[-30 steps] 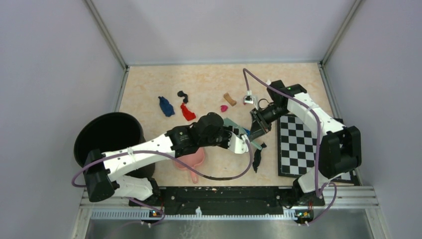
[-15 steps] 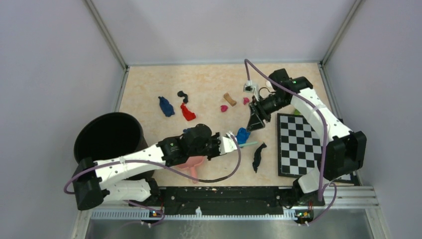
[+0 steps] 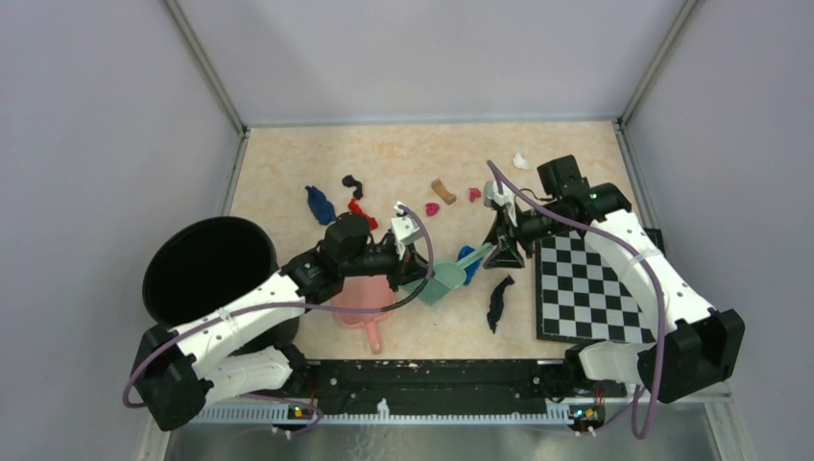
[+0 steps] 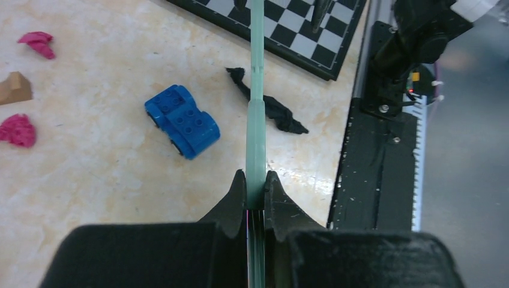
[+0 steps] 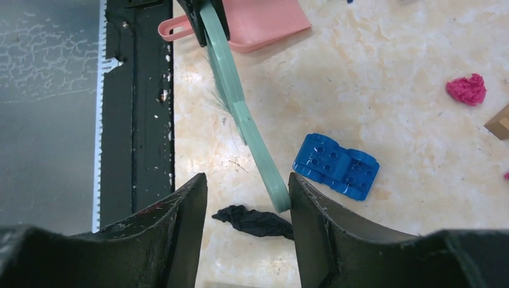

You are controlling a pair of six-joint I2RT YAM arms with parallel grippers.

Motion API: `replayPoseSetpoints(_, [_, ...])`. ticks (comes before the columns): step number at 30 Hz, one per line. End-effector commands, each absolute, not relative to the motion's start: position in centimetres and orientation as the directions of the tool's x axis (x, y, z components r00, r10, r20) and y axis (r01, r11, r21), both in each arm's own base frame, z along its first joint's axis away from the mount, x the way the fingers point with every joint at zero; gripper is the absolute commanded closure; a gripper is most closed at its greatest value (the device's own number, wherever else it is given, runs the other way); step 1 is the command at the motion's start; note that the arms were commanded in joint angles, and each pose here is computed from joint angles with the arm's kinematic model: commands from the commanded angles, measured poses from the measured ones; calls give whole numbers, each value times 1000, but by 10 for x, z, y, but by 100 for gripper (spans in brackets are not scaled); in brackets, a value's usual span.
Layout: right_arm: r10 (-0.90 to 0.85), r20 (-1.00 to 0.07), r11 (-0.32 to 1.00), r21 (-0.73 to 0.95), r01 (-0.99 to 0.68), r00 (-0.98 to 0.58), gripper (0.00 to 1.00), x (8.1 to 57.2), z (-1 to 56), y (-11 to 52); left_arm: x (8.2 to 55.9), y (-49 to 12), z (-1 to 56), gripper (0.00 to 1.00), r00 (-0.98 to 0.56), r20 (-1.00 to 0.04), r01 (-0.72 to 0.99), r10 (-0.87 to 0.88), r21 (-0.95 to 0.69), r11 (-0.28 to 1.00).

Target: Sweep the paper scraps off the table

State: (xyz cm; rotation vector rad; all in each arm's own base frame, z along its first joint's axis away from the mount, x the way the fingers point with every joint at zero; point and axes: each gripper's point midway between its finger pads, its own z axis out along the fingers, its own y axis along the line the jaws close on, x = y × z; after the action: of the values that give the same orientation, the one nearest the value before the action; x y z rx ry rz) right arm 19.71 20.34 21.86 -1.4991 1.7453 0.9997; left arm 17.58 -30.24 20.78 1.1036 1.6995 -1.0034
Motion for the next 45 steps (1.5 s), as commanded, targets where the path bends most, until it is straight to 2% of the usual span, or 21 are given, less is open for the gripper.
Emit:
replayPoseSetpoints(1, [-455, -887, -38, 111, -993, -82, 50, 189, 230, 213, 165, -316, 227, 100, -277, -948, 953, 156, -250, 173])
replayPoseSetpoints(5, [-438, -894, -33, 119, -992, -93, 53, 189, 229, 215, 165, -318, 225, 100, -306, -942, 947, 138, -286, 147])
replayPoseSetpoints(9, [-415, -902, -57, 157, -986, -120, 63, 187, 231, 220, 168, -319, 226, 100, -322, -939, 942, 123, -305, 144])
replayPoseSetpoints(18, [-428, -890, -44, 195, -980, -158, 59, 186, 222, 219, 170, -314, 229, 100, -329, -940, 938, 91, -314, 148])
replayPoseSetpoints(29, [-412, -884, -90, 283, -955, -223, 94, 179, 224, 223, 174, -312, 227, 100, -345, -936, 930, 66, -331, 161])
replayPoseSetpoints(33, [-424, -873, -86, 305, -949, -242, 100, 179, 220, 223, 176, -311, 227, 100, -347, -936, 927, 62, -332, 176])
replayPoseSetpoints(34, [-426, -868, -69, 312, -948, -255, 100, 181, 220, 223, 180, -310, 226, 98, -353, -934, 921, 60, -335, 199])
replayPoseSetpoints(36, [-423, -856, -6, 332, -943, -299, 100, 192, 220, 224, 196, -307, 222, 65, -392, -918, 882, 56, -358, 306])
replayPoseSetpoints(37, [-419, -852, 30, 334, -942, -315, 100, 200, 221, 223, 203, -304, 216, 56, -433, -899, 850, 72, -380, 365])
replayPoseSetpoints(40, [-407, -846, 187, 292, -938, -344, 100, 232, 221, 220, 221, -290, 197, 45, -544, -830, 716, 120, -384, 583])
replayPoseSetpoints(45, [-331, -851, 483, 219, -848, -408, 100, 285, 217, 204, 225, -256, 156, 45, -660, -742, 486, 117, -303, 820])
